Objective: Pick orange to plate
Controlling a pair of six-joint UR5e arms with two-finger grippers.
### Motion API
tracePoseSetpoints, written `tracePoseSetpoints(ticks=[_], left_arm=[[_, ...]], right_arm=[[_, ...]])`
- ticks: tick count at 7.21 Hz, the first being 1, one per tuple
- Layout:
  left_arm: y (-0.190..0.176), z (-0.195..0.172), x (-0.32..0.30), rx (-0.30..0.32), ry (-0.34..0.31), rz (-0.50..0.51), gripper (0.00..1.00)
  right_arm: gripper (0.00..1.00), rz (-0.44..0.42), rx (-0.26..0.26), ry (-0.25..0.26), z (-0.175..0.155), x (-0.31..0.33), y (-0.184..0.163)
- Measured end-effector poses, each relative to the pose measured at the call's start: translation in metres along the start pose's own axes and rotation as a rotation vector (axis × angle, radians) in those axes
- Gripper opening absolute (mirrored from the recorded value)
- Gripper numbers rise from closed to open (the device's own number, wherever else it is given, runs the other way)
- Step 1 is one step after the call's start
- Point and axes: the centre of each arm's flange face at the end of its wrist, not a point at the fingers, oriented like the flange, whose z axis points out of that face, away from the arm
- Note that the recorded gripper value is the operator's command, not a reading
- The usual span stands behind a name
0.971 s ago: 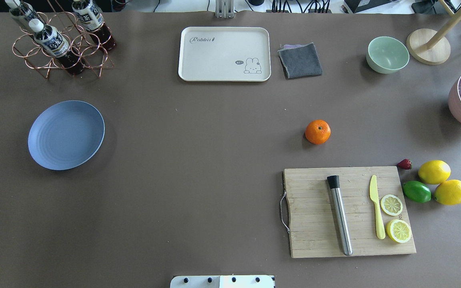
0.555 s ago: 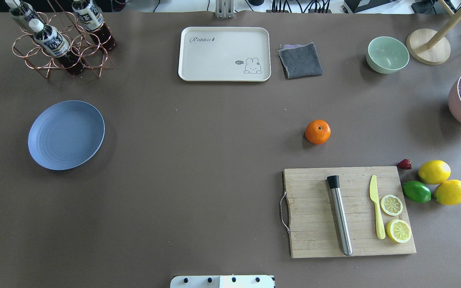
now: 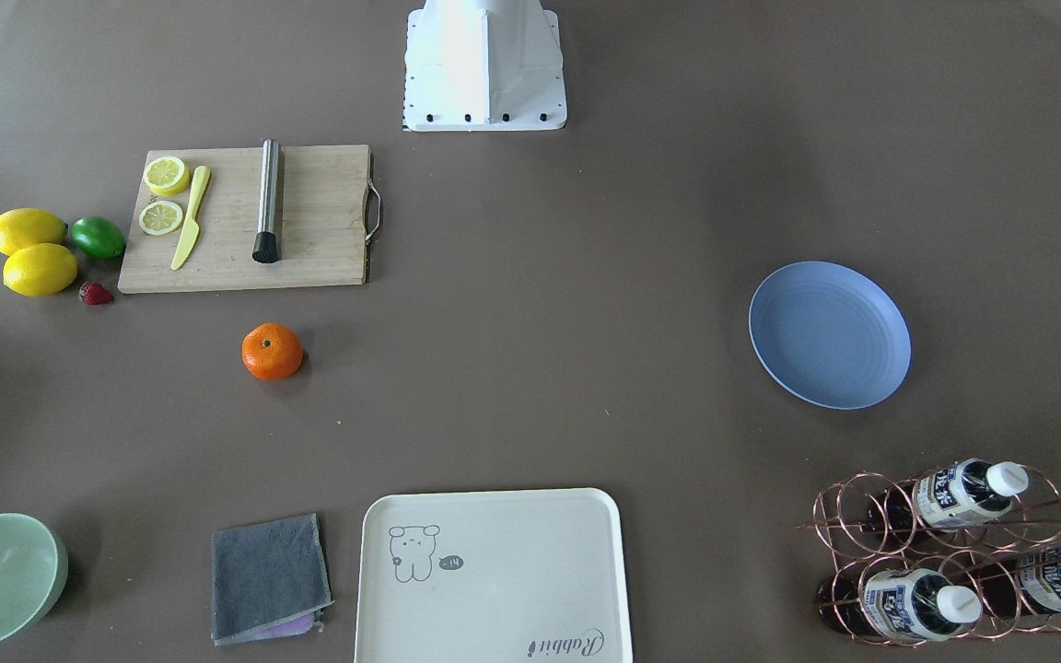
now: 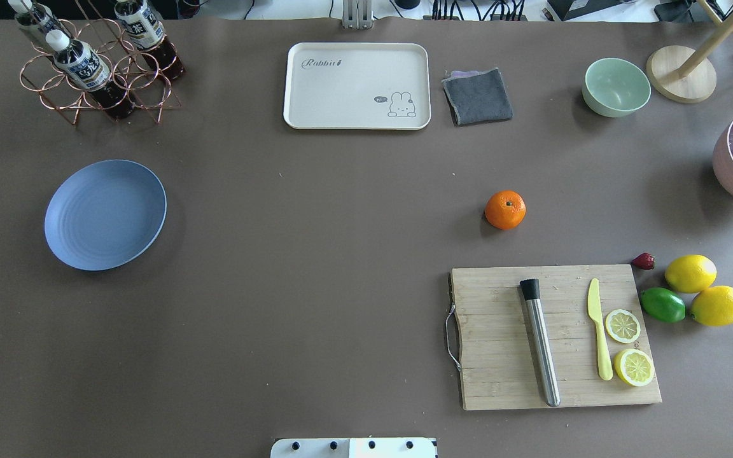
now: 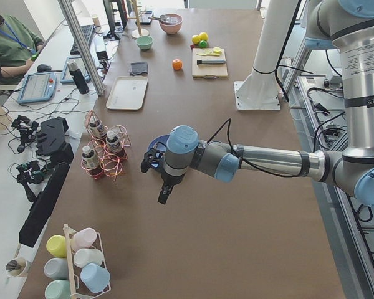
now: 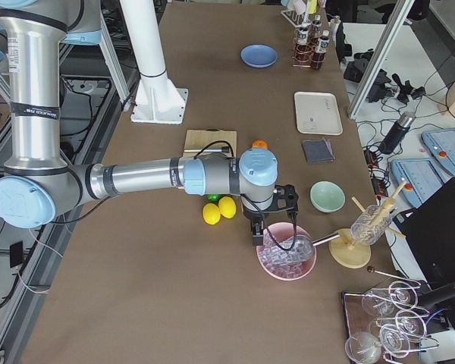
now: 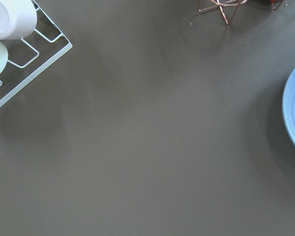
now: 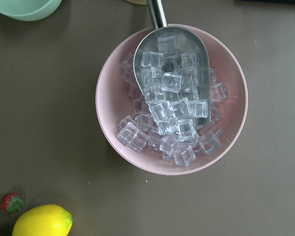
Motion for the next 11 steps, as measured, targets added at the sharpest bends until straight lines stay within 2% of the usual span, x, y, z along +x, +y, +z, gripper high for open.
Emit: tracePoseSetpoints(ticks=[8, 9, 11], left_arm=[[-0.001, 0.001, 0.002, -0.001, 0.002, 0.009, 0.98], [-0.003, 0.001, 0.002, 0.001, 0.005, -0.022, 0.98], [-0.016, -0.004, 0.007, 0.022, 0.016, -0.241, 0.98]], right_arm=[[1.00, 0.004, -0.004, -0.026, 0.002, -0.001, 0.006], [1.00, 0.004, -0.004, -0.028, 0.002, -0.001, 0.006], [1.00, 0.005, -0.004, -0.030, 0.002, -0.001, 0.007]])
